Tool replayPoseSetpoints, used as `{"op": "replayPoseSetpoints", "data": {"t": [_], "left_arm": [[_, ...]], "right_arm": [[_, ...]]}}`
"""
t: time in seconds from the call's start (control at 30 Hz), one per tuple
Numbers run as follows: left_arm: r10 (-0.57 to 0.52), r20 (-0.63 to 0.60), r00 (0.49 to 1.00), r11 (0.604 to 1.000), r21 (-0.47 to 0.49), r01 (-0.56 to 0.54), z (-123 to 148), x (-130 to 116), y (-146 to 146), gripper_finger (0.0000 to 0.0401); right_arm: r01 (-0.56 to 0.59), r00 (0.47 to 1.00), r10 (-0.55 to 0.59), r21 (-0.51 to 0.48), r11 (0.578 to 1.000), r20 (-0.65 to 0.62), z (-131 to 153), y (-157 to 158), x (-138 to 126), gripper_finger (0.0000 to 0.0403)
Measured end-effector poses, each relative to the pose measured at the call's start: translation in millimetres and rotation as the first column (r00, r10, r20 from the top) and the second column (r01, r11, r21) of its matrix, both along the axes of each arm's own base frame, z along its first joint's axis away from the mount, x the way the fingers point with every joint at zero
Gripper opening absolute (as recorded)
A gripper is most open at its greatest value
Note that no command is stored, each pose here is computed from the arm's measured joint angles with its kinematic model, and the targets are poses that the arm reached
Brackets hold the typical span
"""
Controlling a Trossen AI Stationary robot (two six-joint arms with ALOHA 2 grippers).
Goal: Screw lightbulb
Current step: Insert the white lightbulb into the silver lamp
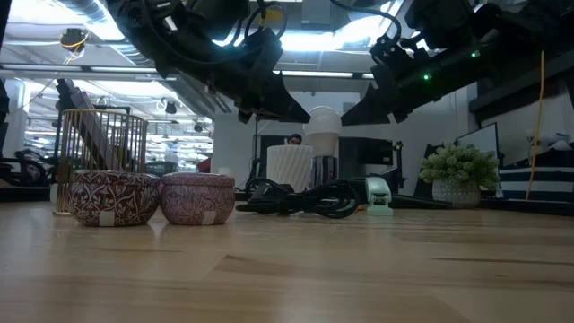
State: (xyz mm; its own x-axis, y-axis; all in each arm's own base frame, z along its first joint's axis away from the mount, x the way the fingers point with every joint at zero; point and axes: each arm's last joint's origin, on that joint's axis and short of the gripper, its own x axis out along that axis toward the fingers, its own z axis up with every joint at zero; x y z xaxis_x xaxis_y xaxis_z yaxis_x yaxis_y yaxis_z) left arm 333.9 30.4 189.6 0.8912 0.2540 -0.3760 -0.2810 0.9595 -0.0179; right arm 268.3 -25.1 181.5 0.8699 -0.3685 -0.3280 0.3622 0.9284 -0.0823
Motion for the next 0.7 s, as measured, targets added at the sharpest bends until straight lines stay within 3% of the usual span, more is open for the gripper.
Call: {"op": "replayPoseSetpoints", "data": {"t": [0.3,0.7], "left_arm": [[0.007,-0.012,1.0,1.0,0.003,-0.007,-0.9,-0.5,-0.2,0.0],[0.095,-0.029,0.995,0.995,0.039,-0.094,-2.1,-2.1,3.0,0.0]], "right_arm": [[-0.064,0.998,0.064,0.024,0.998,0.002,-0.1,1.6,0.6,0.0004],[-0.12,0.991,0.123,0.056,0.991,-0.049,-4.8,3.7,-1.2,0.0005]]}}
